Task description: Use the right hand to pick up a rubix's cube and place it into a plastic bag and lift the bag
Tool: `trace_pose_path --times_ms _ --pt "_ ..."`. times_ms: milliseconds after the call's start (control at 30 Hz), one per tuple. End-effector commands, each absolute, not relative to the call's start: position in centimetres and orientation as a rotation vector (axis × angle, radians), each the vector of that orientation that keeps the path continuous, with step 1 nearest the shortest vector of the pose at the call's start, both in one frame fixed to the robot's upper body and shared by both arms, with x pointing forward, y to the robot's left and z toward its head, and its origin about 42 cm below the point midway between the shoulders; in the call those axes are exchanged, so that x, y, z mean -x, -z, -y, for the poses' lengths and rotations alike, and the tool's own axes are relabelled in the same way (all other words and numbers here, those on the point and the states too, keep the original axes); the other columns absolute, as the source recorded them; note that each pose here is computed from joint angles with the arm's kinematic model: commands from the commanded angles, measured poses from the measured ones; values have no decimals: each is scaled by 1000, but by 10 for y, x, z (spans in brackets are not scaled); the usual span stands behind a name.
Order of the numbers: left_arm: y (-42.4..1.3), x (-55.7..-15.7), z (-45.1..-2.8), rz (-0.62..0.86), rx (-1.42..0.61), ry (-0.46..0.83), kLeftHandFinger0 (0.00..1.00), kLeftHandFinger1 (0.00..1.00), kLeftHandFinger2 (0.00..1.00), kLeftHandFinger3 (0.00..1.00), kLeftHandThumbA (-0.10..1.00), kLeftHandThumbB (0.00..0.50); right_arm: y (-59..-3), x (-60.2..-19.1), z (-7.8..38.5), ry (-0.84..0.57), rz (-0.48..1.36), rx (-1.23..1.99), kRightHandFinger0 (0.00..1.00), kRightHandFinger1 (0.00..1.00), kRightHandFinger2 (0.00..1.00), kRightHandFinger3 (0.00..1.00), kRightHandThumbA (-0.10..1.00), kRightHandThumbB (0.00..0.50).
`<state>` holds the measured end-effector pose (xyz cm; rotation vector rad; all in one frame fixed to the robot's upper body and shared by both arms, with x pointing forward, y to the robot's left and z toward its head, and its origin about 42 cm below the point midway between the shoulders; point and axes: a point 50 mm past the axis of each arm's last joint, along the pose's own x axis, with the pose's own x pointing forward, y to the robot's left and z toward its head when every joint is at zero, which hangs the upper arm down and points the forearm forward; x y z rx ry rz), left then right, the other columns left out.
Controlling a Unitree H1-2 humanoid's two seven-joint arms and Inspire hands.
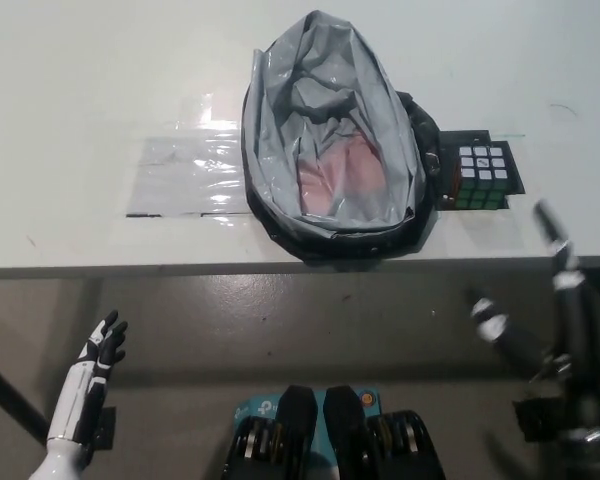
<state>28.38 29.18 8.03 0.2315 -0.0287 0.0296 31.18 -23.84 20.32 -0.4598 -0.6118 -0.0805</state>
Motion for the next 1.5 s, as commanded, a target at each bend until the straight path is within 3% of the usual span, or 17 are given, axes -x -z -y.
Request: trace_pose_path --times_ms 0,133,200,267,400,533,700,800,1000,1467 --pt "-95 -286 -286 134 -247 -14 1000 1000 1000 1000 998 161 -301 -347 277 -79 708 669 1000 1000 1000 1000 762 477" --pt "-96 -287 -286 140 -252 -13 1000 1000 1000 1000 1000 162 -341 -389 297 -124 594 783 1000 1000 1000 1000 825 500" --pt "-96 -286 -286 137 -254 -14 1000 1000 1000 1000 1000 168 -354 -405 300 -139 549 799 1000 1000 1000 1000 797 498" --pt "-95 -285 -287 136 -256 -12 1000 1000 1000 1000 1000 171 -360 -426 300 -116 535 807 1000 1000 1000 1000 773 470" --pt "-93 -282 -285 135 -247 -5 1000 1000 1000 1000 1000 150 -348 -466 290 -19 475 819 1000 1000 1000 1000 851 442" --pt "-90 -277 -284 129 -251 -3 1000 1000 1000 1000 1000 147 -336 -485 279 -14 406 810 1000 1000 1000 1000 855 461" --pt "-88 -275 -284 129 -254 6 1000 1000 1000 1000 1000 160 -349 -501 266 -183 306 918 1000 1000 1000 1000 793 436" --pt "-89 -275 -285 128 -257 6 1000 1000 1000 1000 1000 165 -369 -516 258 -320 214 1030 1000 1000 1000 1000 829 492" --pt "-86 -272 -283 122 -253 10 1000 1000 1000 1000 1000 156 -398 -544 247 -503 56 1079 1000 1000 1000 1000 817 500" --pt "-89 -273 -285 129 -262 23 1000 1000 1000 1000 1000 174 -416 -573 240 -584 -164 1280 1000 1000 1000 1000 713 500"
